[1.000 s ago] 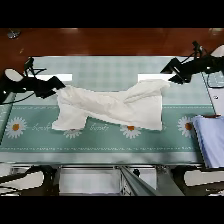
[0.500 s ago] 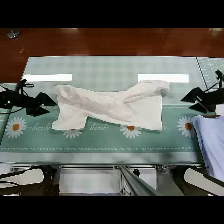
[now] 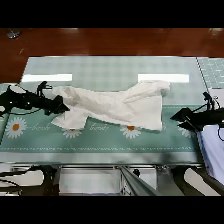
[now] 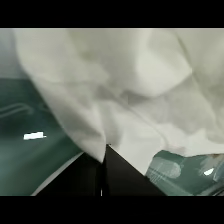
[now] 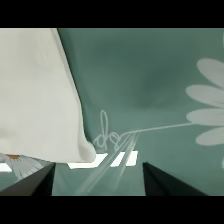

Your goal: Fold the shirts.

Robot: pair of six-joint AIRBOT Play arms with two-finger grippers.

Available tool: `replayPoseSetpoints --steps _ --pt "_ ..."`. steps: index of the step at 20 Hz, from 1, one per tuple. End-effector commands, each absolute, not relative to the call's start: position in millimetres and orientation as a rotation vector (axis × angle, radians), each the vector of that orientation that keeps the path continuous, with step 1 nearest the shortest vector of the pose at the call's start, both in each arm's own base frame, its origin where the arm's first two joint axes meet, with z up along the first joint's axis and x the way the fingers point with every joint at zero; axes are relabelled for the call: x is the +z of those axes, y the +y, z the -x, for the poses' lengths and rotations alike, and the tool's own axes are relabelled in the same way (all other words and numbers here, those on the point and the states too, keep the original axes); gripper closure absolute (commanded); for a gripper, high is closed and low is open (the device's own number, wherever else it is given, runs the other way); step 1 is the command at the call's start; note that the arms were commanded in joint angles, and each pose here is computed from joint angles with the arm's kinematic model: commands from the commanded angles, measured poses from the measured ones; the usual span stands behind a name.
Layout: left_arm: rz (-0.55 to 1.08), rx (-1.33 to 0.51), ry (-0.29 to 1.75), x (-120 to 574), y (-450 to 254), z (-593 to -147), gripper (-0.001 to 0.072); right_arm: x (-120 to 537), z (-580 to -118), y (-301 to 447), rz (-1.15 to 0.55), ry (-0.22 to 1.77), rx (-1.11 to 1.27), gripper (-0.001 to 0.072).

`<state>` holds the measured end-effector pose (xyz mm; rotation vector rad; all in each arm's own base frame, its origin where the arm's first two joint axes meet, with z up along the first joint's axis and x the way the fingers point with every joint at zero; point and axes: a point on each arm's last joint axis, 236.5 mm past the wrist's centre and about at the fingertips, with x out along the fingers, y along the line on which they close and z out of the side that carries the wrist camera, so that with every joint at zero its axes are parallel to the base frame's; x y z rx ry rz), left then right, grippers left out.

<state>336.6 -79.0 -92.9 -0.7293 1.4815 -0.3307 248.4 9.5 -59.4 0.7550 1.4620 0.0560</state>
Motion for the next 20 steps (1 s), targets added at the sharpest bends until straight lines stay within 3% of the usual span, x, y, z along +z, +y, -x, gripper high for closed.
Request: replayPoseSetpoints --steps 1,6,15,16,17,18,20 --pt "0.707 -0.404 1.474 -88 -91 -336 0.0671 -71 -227 17 -0.66 1.57 0.036 0.0082" --pt "0.702 -0.407 1.47 -88 -91 -336 0.067 -88 -225 49 -0.583 1.658 0.112 0.0083" --pt "0.751 -0.414 1.44 -81 -98 -344 0.067 -99 -287 113 -0.801 1.565 0.212 0.0096" --pt "0.78 -0.42 1.426 -78 -101 -348 0.067 -100 -291 119 -0.783 1.566 0.227 0.0186" --pt "0.8 -0.425 1.413 -74 -103 -351 0.067 -99 -293 127 -0.762 1.575 0.25 0.0365" --pt "0.803 -0.429 1.402 -70 -104 -354 0.067 -95 -294 134 -0.727 1.579 0.293 0.067" --pt "0.803 -0.443 1.338 -50 -103 -367 0.067 -73 -308 140 -0.692 1.558 0.361 0.0687"
